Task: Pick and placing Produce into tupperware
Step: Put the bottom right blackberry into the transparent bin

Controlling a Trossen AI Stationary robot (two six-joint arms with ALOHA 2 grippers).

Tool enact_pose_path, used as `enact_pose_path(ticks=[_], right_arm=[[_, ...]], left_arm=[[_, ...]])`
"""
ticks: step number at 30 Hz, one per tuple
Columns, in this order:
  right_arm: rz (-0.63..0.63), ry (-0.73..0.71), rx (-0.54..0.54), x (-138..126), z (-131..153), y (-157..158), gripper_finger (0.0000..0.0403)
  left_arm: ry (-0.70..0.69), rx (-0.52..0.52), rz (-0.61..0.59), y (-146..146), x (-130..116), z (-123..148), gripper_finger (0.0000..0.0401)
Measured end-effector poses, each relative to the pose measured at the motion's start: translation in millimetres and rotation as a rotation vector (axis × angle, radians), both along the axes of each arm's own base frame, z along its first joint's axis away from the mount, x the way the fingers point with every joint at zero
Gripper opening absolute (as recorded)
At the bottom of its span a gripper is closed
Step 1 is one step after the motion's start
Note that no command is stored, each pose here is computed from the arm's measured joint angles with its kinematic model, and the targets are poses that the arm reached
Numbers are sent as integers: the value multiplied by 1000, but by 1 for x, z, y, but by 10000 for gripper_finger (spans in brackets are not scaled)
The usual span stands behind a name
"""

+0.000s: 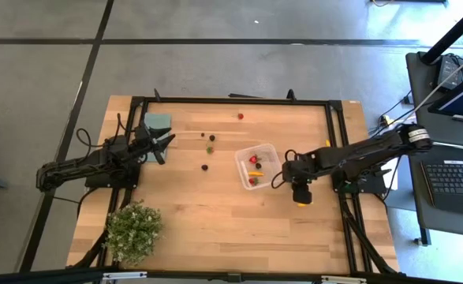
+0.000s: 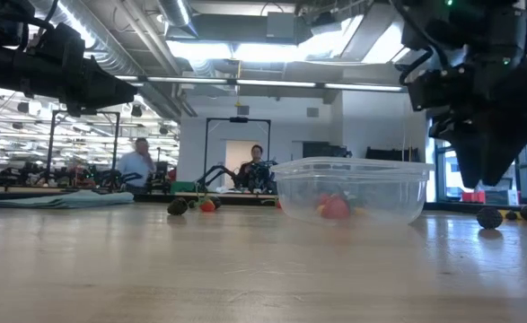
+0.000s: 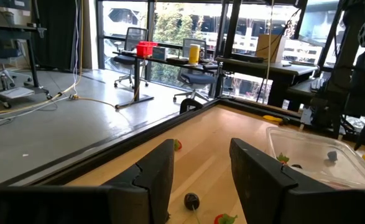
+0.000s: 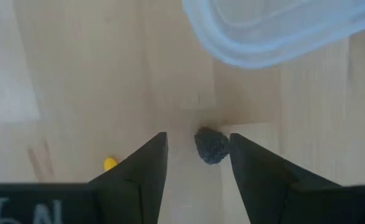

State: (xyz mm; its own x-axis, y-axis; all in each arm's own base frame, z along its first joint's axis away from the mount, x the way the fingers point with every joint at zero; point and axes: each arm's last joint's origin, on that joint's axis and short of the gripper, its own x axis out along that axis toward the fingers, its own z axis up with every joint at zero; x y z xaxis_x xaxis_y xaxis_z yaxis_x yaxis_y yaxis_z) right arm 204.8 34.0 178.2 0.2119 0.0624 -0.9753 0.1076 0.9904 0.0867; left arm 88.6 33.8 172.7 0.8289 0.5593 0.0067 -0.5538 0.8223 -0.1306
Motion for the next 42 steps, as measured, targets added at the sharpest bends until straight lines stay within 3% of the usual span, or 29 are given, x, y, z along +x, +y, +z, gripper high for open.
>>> enact_pose_path(ticks=[23,32,42], right_arm=[[22,204,-70,16,-46,1,173],[18,208,-67,15,-46,1,107],[-4,204,-19,22,-40,3,102]], left_arm=[[0,0,0,0,0,0,149],[0,0,0,0,0,0,149],[0,0,0,0,0,0,149]])
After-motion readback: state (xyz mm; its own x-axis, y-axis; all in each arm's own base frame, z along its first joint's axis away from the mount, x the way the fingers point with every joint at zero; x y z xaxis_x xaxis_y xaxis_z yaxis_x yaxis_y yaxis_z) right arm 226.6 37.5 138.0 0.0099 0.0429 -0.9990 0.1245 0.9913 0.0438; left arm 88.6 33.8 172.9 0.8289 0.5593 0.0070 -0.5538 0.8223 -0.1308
